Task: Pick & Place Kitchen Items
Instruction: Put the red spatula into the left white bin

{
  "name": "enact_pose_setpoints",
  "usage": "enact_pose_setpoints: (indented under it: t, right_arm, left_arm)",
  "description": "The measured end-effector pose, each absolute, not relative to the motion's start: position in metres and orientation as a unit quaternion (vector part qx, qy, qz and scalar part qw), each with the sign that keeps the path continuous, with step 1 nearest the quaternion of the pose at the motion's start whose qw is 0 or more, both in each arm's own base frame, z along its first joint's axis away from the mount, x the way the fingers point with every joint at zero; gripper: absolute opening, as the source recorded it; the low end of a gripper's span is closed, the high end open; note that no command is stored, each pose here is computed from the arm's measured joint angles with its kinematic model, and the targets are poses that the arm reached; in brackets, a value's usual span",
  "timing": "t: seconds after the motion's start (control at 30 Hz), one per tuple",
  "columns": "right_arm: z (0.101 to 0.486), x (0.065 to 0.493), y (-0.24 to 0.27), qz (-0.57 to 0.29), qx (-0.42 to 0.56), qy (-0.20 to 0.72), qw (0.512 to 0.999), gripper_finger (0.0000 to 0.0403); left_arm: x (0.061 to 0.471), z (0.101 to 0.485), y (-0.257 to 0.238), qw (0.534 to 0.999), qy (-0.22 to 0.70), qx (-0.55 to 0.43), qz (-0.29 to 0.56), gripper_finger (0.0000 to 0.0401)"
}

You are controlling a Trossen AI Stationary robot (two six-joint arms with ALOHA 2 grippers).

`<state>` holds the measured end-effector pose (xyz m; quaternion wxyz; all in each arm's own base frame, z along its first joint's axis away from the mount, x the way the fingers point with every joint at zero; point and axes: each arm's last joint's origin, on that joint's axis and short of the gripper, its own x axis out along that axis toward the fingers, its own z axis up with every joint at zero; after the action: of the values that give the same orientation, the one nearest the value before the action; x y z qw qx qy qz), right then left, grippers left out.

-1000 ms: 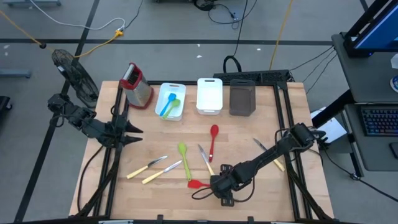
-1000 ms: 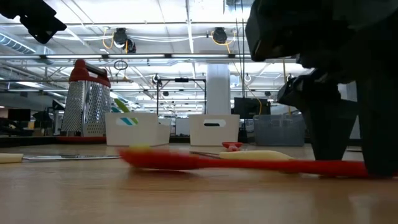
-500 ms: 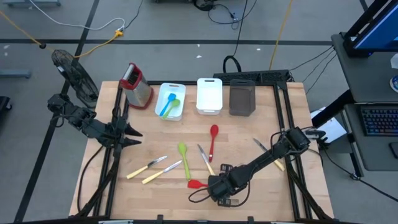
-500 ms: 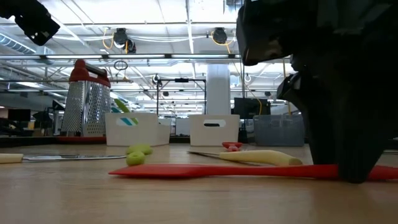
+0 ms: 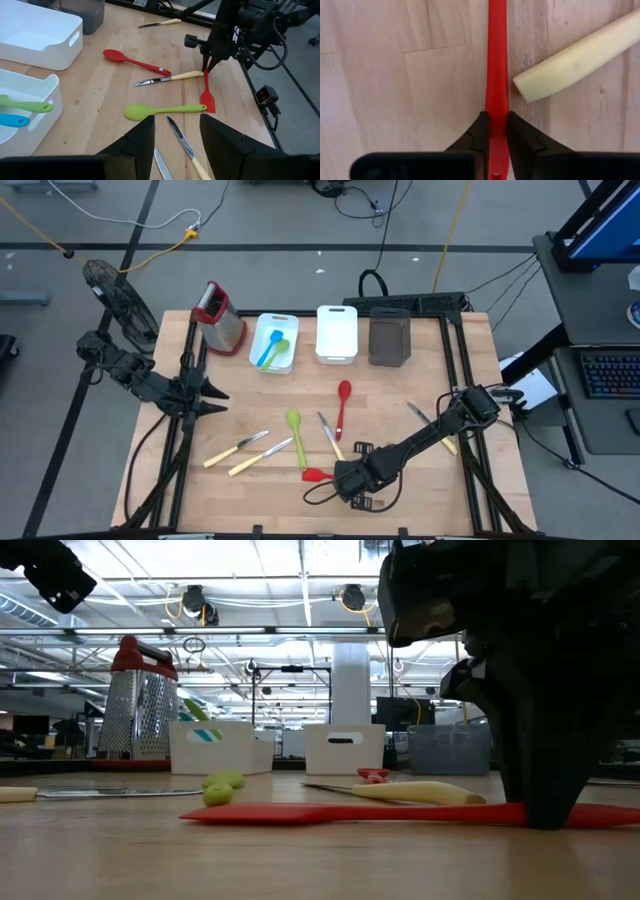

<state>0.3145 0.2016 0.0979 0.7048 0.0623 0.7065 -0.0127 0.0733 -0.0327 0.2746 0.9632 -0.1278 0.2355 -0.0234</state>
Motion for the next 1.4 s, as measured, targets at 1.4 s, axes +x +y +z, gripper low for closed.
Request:
enact_pose_setpoints:
  t: [1.4]
  right_arm:
    - [0.147, 0.316, 0.203, 0.099, 0.086, 0.661, 0.739, 0.0032]
  left_arm:
    - [0.077, 0.284, -0.035, 0.969, 0.189, -0.156, -0.035, 0.0159]
